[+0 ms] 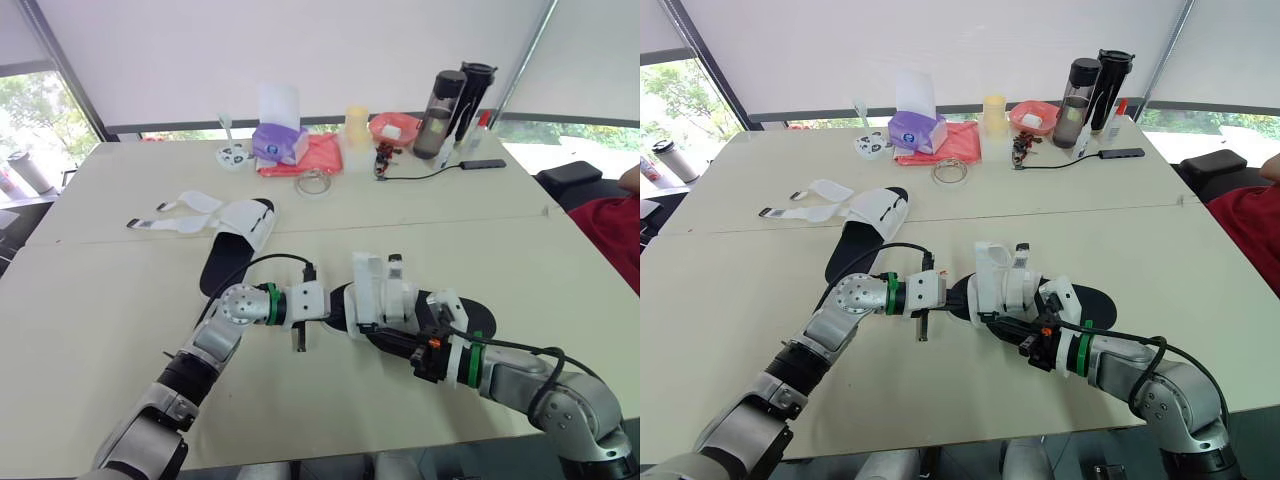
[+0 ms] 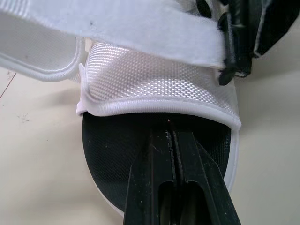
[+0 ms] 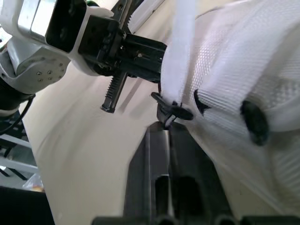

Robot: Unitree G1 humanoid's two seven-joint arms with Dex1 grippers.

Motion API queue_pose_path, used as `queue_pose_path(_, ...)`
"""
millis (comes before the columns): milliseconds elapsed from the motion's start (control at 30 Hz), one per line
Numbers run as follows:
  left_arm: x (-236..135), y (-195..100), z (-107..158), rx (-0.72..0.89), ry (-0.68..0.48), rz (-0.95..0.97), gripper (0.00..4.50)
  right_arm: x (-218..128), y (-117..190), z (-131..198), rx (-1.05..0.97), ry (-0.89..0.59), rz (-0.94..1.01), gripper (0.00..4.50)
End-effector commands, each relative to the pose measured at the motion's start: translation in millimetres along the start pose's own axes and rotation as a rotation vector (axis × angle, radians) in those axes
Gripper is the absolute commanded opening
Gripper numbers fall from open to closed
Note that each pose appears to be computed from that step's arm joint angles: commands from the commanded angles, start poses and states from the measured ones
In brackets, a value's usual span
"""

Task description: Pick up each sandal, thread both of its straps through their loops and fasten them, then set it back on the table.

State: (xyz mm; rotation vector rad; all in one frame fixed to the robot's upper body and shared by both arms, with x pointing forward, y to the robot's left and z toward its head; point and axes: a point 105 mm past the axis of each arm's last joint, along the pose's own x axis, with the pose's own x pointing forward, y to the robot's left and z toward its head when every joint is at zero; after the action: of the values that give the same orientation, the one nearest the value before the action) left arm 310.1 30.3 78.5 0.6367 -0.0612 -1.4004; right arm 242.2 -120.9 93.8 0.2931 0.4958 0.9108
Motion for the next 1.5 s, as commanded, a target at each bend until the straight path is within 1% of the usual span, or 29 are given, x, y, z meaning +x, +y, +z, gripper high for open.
queue_pose_path(33, 3.4, -27.5, -33.0, -0.074, 0.121, -0.092, 0.00, 1.2, 9.0, 8.6, -0.024, -0.041, 0.030, 0.02)
queue_pose_path(133, 4.2, -26.8, -33.4, -0.070, 0.123, -0.091, 0.00, 0.0, 10.0, 3.1, -0.018, -0.020, 0.035, 0.02)
queue_pose_path(467, 3.7, -27.1, -35.5, -0.066, 0.129, -0.092, 0.00, -6.1, 23.0, -34.1, 0.021, 0.114, 0.088, 0.02)
queue_pose_path(700, 3.7, -28.3, -36.7, -0.064, 0.132, -0.095, 0.00, -16.2, 32.7, -47.5, 0.032, 0.177, 0.146, 0.02)
queue_pose_path(800, 3.8, -28.6, -36.8, -0.064, 0.132, -0.098, 0.00, -18.4, 29.1, -40.2, 0.007, 0.148, 0.130, 0.02)
queue_pose_path(900, 3.7, -29.1, -37.2, -0.063, 0.133, -0.100, 0.00, -17.2, 16.2, -22.8, -0.065, 0.064, 0.075, 0.02)
queue_pose_path(967, 3.9, -29.3, -37.3, -0.063, 0.133, -0.102, 0.00, -17.2, 13.1, -15.5, -0.089, 0.022, 0.066, 0.02)
queue_pose_path(1000, 3.8, -29.2, -37.4, -0.063, 0.133, -0.101, 0.00, -16.0, 11.1, -13.1, -0.102, 0.011, 0.052, 0.54)
queue_pose_path(1033, 3.7, -29.2, -37.5, -0.063, 0.134, -0.101, 0.00, -14.7, 9.3, -12.0, -0.116, 0.010, 0.040, 0.79)
queue_pose_path(1067, 3.7, -29.2, -37.6, -0.064, 0.134, -0.101, 0.00, -13.4, 7.3, -10.8, -0.128, 0.006, 0.027, 1.27)
queue_pose_path(1100, 3.7, -29.3, -37.7, -0.064, 0.134, -0.100, 0.00, -12.5, 5.9, -10.2, -0.137, 0.004, 0.018, 1.77)
queue_pose_path(1133, 3.7, -29.3, -37.8, -0.064, 0.134, -0.100, 0.00, -12.1, 5.9, -9.9, -0.133, 0.000, 0.020, 2.37)
queue_pose_path(1233, 3.6, -29.2, -38.1, -0.067, 0.135, -0.098, 0.00, -12.2, 6.8, -9.4, -0.125, -0.006, 0.026, 3.82)
queue_pose_path(1267, 3.6, -29.3, -38.3, -0.067, 0.136, -0.097, 0.00, -12.4, 6.8, -9.1, -0.126, -0.006, 0.026, 4.44)
queue_pose_path(1500, 3.0, -28.8, -38.8, -0.071, 0.137, -0.095, 0.00, -14.1, 0.8, -5.1, -0.123, -0.019, 0.005, 4.44)
